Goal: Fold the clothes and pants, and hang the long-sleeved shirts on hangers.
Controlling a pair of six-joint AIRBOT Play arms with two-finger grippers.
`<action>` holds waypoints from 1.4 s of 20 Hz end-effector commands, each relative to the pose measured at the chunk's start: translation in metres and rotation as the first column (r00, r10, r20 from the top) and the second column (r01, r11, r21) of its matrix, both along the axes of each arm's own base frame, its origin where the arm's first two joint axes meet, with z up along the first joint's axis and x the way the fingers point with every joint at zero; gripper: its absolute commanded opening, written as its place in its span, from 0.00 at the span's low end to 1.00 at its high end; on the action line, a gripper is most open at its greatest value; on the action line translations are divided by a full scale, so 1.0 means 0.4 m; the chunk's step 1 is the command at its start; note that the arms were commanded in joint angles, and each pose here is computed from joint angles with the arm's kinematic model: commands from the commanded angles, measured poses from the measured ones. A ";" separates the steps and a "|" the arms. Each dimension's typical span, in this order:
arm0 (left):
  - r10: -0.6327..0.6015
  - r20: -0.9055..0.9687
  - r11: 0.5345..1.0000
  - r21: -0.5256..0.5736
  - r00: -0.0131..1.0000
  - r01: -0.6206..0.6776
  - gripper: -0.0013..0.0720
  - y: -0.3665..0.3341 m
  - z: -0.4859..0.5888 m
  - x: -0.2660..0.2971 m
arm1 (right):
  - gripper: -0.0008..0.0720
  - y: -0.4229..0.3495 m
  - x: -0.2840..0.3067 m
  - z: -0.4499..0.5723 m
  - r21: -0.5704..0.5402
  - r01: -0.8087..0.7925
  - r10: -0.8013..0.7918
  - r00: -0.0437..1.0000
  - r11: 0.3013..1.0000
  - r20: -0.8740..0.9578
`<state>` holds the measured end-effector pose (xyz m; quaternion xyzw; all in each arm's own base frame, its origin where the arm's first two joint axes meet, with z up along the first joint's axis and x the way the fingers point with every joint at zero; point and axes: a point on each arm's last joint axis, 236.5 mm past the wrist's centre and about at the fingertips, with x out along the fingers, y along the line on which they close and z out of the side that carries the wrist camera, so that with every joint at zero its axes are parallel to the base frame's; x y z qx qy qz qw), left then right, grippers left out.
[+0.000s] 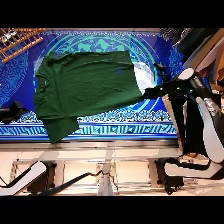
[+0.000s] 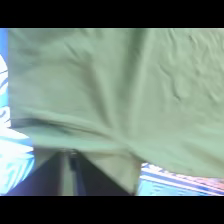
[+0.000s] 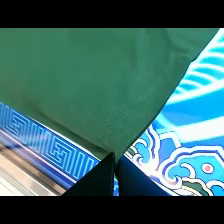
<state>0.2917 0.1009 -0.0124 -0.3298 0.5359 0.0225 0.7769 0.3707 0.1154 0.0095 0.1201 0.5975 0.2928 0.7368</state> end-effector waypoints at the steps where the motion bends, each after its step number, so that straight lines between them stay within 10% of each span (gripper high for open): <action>1: 0.069 -0.090 0.995 0.074 0.994 -0.062 0.61 0.050 0.011 -0.064 | 0.03 -0.001 0.001 0.062 -0.009 0.040 -0.040 0.998 0.999 0.038; 16: 0.078 -0.162 0.969 -0.218 0.984 -0.113 0.66 -0.104 -0.211 0.019 | 0.03 -0.007 0.014 0.033 -0.032 0.027 -0.024 0.996 0.999 0.085; 20: 0.062 -0.186 0.965 -0.241 0.980 -0.107 0.56 -0.117 -0.221 0.008 | 0.03 -0.008 0.018 0.034 -0.033 0.031 -0.028 0.996 0.999 0.089; 24: 0.059 -0.193 0.963 -0.248 0.979 -0.107 0.02 -0.119 -0.241 0.008 | 0.03 -0.008 0.019 0.035 -0.032 0.032 -0.029 0.995 0.999 0.092; 28: 0.009 0.181 0.860 -0.503 0.983 0.085 0.02 -0.197 0.015 0.133 | 0.03 -0.007 0.003 0.113 -0.049 -0.021 0.030 0.982 0.999 0.184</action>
